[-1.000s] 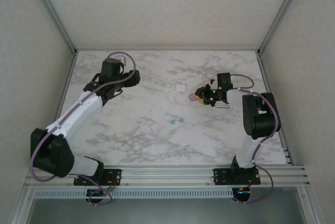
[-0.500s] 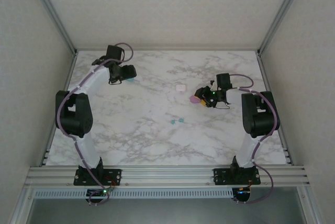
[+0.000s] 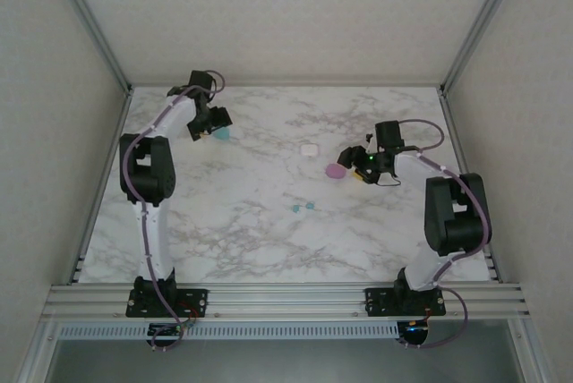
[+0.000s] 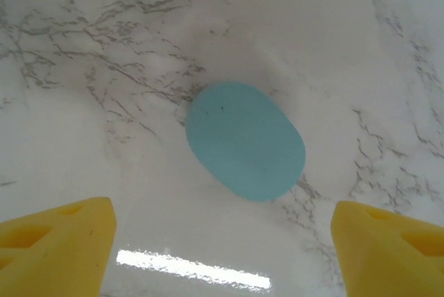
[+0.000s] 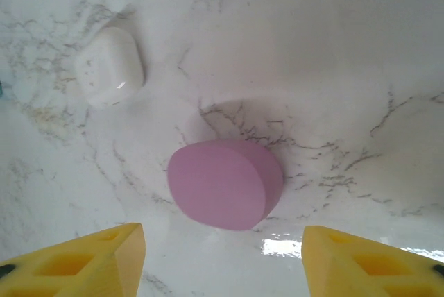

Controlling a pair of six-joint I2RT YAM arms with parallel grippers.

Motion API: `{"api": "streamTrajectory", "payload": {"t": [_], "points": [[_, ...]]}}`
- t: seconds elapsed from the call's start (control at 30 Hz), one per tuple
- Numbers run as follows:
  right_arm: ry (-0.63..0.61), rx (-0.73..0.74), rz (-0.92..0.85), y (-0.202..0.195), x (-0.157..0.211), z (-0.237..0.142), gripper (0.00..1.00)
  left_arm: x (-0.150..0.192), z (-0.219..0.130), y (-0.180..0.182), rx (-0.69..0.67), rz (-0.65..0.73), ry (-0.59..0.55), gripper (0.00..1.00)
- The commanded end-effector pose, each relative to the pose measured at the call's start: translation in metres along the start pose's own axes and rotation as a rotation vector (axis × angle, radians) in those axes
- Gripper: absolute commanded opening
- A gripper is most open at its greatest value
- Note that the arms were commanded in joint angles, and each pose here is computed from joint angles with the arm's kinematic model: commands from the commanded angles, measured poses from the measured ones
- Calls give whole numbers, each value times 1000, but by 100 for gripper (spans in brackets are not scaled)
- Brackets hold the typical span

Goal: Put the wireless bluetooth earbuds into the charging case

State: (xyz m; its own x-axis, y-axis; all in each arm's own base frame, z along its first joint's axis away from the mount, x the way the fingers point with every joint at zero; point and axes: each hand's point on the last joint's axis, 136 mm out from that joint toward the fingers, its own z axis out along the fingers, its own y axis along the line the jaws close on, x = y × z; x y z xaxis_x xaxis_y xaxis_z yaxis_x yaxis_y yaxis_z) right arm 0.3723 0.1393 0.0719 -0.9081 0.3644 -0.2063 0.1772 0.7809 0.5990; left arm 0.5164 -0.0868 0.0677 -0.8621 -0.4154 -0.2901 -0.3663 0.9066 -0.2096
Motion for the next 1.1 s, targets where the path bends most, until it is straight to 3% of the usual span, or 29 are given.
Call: {"api": "streamTrajectory", "payload": {"t": [0.0, 0.4, 0.93, 1.07], "points": [[-12, 42, -22, -4, 6, -15, 62, 3, 7, 8, -64, -103, 44, 80], [-89, 37, -55, 11, 9, -59, 63, -4, 32, 2, -127, -252, 40, 79], [-103, 54, -55, 7, 19, -71, 63, 7, 47, -1, -194, -221, 45, 61], [-105, 52, -52, 5, 23, -72, 63, 7, 47, 5, -223, -207, 33, 62]]}}
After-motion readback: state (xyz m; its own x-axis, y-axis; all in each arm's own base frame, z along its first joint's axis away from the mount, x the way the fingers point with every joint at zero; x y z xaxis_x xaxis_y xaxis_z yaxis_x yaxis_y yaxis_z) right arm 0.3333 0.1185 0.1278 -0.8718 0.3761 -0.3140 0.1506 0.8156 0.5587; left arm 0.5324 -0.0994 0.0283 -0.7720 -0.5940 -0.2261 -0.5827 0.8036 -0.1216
